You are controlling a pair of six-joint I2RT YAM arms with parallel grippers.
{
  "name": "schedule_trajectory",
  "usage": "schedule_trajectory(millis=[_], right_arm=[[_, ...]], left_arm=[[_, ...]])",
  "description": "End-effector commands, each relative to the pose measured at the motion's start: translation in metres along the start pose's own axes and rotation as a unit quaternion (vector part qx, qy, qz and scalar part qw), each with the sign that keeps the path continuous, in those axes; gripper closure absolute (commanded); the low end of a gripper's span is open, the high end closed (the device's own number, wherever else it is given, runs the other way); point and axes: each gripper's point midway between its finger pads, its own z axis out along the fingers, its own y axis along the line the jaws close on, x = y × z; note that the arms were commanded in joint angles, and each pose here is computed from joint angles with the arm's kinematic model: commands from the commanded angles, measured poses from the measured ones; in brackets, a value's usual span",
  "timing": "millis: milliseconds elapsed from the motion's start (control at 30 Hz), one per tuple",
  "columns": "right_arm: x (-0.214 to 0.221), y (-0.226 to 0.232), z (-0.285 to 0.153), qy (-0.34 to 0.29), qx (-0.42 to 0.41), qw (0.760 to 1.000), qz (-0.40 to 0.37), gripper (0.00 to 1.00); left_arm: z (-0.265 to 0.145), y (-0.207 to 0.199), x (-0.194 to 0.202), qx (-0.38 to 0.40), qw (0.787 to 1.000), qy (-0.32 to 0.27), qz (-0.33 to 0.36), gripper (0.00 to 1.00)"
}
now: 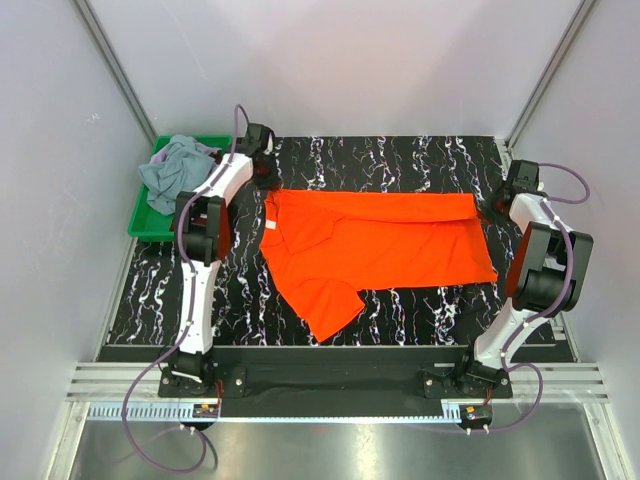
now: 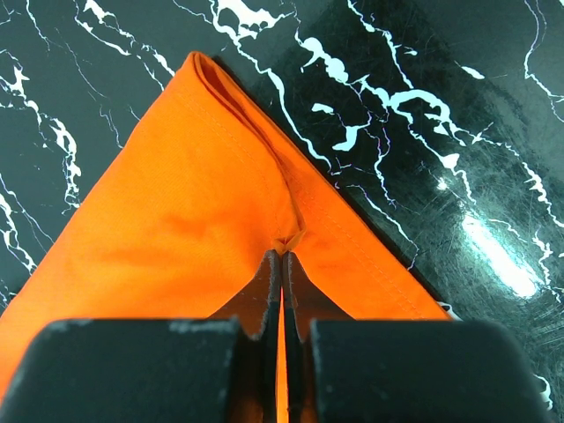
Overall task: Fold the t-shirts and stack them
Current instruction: Fold the tshirt
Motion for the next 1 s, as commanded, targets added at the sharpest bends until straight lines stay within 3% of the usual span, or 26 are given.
schedule_trajectory(millis=[0, 67, 300, 700, 800, 967], right_arm=[[-0.028, 0.006, -0.015, -0.045, -0.011, 0.999, 0.010, 1.00], [-0.031, 0.003, -0.016, -0.052, -0.006, 0.999, 0.011, 1.00], [-0.039, -0.009, -0.016, -0.063, 0.003, 0.998, 0.032, 1.00], [-0.034, -0.019, -0.011, -0.064, 0.015, 0.997, 0.040, 1.00], [-0.033, -0.016, -0.012, -0.063, 0.004, 0.997, 0.036, 1.00], [-0.033, -0.005, -0.014, -0.055, -0.022, 0.998, 0.032, 1.00]], left_arm=[[-0.016, -0.001, -0.026, -0.009, 0.999, -0.034, -0.003, 0.89], [-0.024, 0.005, -0.032, -0.015, 0.999, -0.041, -0.024, 1.00], [-0.051, -0.012, -0.052, 0.135, 0.973, -0.061, -0.179, 1.00], [-0.053, -0.015, -0.053, 0.189, 0.956, -0.064, -0.215, 1.00], [-0.055, -0.021, -0.052, 0.222, 0.942, -0.052, -0.246, 0.86], [-0.068, -0.014, -0.060, 0.183, 0.953, -0.072, -0.230, 0.66]])
